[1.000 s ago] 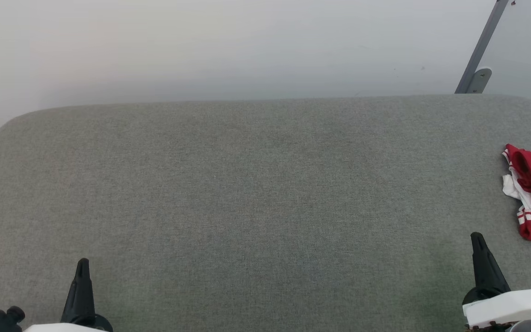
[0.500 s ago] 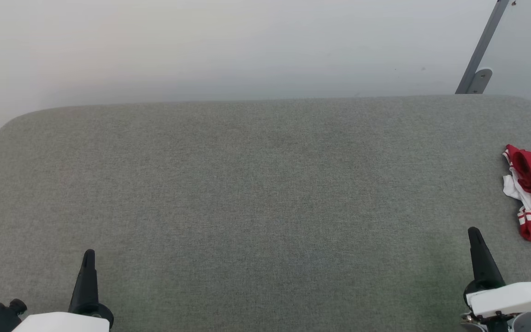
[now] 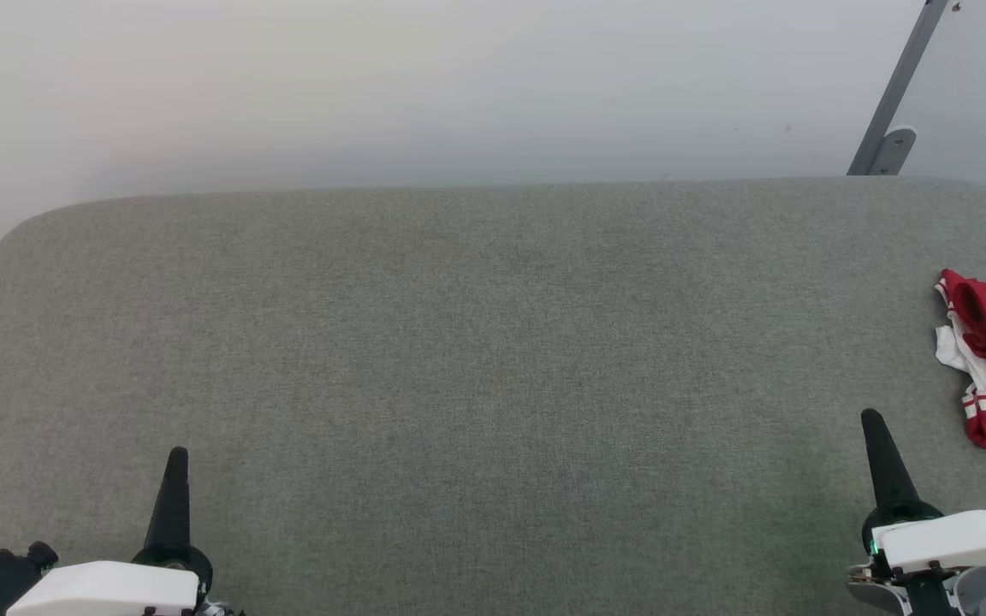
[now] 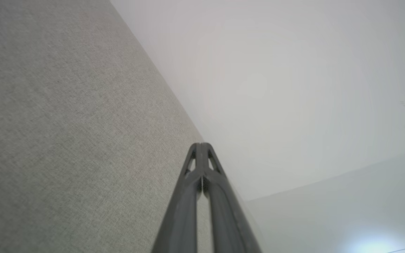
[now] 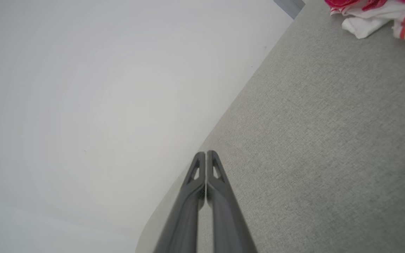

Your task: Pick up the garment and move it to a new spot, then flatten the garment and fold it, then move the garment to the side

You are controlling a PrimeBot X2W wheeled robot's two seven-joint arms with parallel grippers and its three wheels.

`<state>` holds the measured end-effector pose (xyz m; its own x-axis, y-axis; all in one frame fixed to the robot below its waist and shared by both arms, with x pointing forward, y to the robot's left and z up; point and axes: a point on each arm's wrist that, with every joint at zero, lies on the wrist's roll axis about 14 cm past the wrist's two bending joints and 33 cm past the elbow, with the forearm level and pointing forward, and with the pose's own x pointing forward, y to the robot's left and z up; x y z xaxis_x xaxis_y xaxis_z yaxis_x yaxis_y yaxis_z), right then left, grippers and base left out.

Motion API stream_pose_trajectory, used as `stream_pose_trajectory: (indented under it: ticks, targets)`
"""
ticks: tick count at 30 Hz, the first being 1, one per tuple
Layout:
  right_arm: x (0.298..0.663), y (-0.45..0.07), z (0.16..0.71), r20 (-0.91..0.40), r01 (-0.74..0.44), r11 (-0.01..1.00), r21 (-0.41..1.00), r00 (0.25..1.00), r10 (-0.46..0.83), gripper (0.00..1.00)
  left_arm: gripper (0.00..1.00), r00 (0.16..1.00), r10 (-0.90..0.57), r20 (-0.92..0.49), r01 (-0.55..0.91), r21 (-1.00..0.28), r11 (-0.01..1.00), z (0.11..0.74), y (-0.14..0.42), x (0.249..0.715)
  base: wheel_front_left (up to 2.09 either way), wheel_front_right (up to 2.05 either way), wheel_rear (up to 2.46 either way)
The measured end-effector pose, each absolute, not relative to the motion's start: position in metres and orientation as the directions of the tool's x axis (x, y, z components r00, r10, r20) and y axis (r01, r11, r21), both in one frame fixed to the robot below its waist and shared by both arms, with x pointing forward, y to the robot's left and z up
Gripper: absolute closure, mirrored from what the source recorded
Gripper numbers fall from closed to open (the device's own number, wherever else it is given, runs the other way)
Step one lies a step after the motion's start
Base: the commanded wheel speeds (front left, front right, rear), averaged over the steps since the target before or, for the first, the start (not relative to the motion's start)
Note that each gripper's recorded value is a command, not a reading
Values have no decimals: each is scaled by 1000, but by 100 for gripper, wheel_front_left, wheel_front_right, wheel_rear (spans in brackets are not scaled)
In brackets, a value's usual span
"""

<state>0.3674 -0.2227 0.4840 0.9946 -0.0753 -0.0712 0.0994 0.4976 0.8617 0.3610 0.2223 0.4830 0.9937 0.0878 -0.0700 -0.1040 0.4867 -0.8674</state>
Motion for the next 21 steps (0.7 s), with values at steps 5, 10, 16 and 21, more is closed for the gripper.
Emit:
stream_pose_trajectory:
  ticks: [5,10,16,21]
  targets:
    - [369,-221,485,-71,95,455,885,995,-70,100,100,994,81,-73,-101,-893,439,483,220,363,0,0,0]
    - [370,-219,485,-71,91,411,907,995,-64,100,100,995,72,-71,-94,-914,394,484,218,365,0,0,0]
    - [374,-216,489,-63,78,350,933,997,-55,100,100,996,62,-64,-81,-939,335,487,215,370,0,0,0]
    - [375,-215,489,-62,74,310,948,997,-49,100,100,996,54,-66,-79,-951,300,487,213,371,0,0,0]
